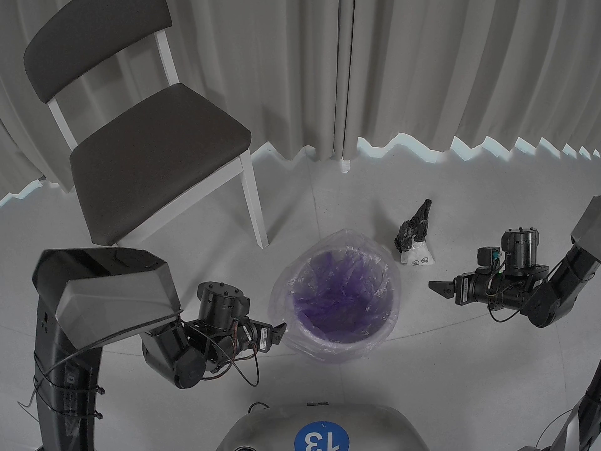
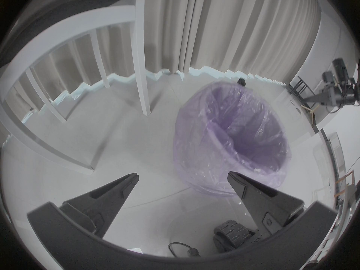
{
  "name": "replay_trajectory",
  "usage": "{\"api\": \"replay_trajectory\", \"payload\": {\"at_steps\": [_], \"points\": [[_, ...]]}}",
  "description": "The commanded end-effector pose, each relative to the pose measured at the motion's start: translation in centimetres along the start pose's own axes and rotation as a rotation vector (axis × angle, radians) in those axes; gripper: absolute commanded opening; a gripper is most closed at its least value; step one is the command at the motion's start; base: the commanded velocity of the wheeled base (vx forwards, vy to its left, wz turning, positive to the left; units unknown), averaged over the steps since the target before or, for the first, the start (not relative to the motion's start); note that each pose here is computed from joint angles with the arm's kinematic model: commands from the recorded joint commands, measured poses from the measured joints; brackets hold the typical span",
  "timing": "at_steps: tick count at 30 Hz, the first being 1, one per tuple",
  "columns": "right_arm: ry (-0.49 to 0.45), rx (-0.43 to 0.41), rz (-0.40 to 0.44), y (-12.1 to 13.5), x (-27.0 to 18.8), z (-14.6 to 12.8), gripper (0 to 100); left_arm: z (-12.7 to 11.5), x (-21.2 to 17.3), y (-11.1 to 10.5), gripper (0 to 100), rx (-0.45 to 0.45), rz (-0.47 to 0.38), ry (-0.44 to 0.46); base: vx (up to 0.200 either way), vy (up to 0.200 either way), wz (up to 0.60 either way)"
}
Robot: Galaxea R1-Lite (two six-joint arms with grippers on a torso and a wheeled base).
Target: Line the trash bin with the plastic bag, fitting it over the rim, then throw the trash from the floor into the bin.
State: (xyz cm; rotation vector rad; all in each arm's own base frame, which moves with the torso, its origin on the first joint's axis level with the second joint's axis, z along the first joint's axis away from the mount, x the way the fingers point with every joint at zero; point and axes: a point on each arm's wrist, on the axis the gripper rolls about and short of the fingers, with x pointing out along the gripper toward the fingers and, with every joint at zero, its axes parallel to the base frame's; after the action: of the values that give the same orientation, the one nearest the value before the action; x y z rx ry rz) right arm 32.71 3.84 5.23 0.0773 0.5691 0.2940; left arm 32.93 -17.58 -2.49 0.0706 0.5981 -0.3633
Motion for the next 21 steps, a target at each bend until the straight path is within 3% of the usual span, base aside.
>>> {"api": "replay_trajectory", "payload": {"at_steps": [1,4,9,15,21], "points": [[-0.043,-0.009,0.002,0.3,-1.1,1.1,100,-0.7,3.0,-0.1,100,0.008,0.023,0.03,0.0,0.0,0.0],[-0.053,-0.009,0.004,0.2,-1.5,1.3,100,0.1,4.8,-0.3,100,0.02,0.075,0.044,0.0,0.0,0.0],[-0.068,-0.008,0.001,0.1,-1.9,1.7,100,1.1,6.7,-0.1,100,0.052,0.093,0.107,0.0,0.0,0.0],[-0.074,-0.004,-0.003,-0.3,-2.0,1.8,100,2.5,9.9,-0.2,100,0.078,0.167,0.118,0.0,0.0,0.0],[-0.075,0.004,-0.009,-0.9,-1.9,1.9,100,4.1,11.3,-0.2,100,0.086,0.189,0.166,0.0,0.0,0.0]]}}
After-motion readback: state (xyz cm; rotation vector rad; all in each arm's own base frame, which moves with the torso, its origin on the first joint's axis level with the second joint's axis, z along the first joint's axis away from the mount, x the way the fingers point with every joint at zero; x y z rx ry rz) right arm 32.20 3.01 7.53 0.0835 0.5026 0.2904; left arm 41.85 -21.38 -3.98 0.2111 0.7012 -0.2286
